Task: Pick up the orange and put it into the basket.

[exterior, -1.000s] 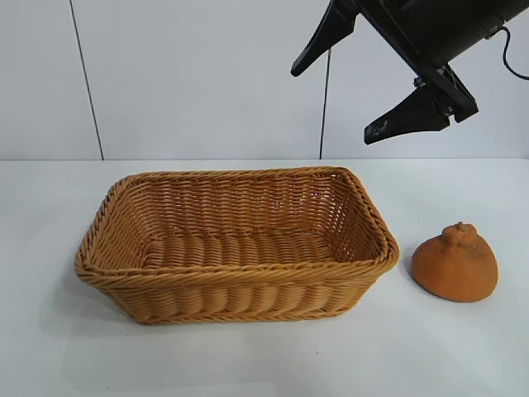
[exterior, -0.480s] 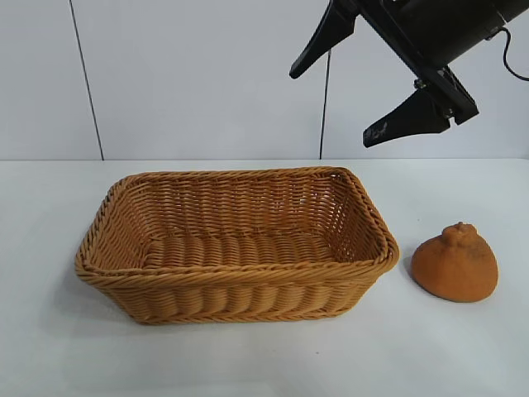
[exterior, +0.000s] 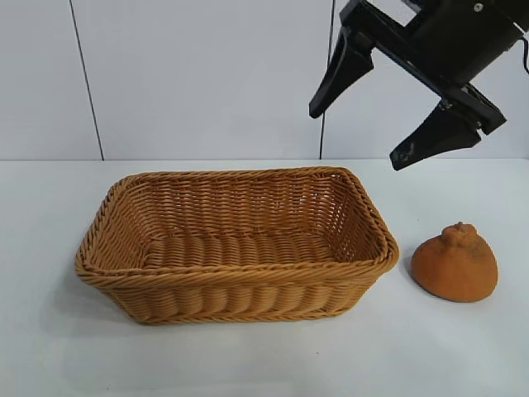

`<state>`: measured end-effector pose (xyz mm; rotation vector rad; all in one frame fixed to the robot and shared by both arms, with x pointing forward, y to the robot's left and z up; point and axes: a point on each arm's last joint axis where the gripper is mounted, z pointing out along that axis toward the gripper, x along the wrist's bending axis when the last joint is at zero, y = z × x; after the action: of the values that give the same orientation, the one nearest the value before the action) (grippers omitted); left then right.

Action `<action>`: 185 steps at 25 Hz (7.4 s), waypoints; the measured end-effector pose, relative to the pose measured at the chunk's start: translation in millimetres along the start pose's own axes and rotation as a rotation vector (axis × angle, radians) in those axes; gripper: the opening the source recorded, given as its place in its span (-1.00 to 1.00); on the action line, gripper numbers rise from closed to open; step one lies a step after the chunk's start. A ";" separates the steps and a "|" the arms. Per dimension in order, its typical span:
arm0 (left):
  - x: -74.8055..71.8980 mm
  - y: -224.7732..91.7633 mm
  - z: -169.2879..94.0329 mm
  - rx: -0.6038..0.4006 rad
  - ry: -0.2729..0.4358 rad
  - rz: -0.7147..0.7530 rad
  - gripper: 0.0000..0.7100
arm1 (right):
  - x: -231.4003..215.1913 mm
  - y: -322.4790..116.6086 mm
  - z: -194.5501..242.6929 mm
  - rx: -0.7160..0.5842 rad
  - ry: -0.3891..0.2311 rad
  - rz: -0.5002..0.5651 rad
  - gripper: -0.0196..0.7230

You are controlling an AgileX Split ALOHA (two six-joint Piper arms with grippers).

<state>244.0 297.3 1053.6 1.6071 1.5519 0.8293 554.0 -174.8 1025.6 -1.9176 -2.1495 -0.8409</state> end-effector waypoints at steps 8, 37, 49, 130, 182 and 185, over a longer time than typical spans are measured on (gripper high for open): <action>-0.2 -6.4 -9.6 -0.074 -0.001 -0.002 0.81 | -9.0 -4.6 -0.4 0.050 -0.098 -0.024 0.89; -0.2 -6.4 -9.6 -0.074 -0.001 -0.002 0.81 | -119.6 10.0 23.4 0.080 -0.324 0.221 0.89; -0.2 -6.4 -9.6 -0.074 -0.001 -0.002 0.81 | -148.1 3.2 78.1 0.152 -0.320 0.286 0.72; -0.2 -6.6 -9.3 -0.073 -0.002 -0.003 0.80 | 82.6 19.0 110.9 0.081 -0.110 -0.256 0.79; -0.2 -6.6 -9.3 -0.073 -0.001 -0.002 0.80 | -85.6 -58.3 -100.7 0.191 -0.555 0.110 0.81; -0.2 -6.6 -9.3 -0.073 -0.001 -0.002 0.80 | -77.0 -94.2 -114.0 0.158 -0.552 0.104 0.81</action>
<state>232.7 297.8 1052.8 1.5525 1.5053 0.8740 449.0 -300.5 1056.3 -2.3500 -2.2678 -0.1138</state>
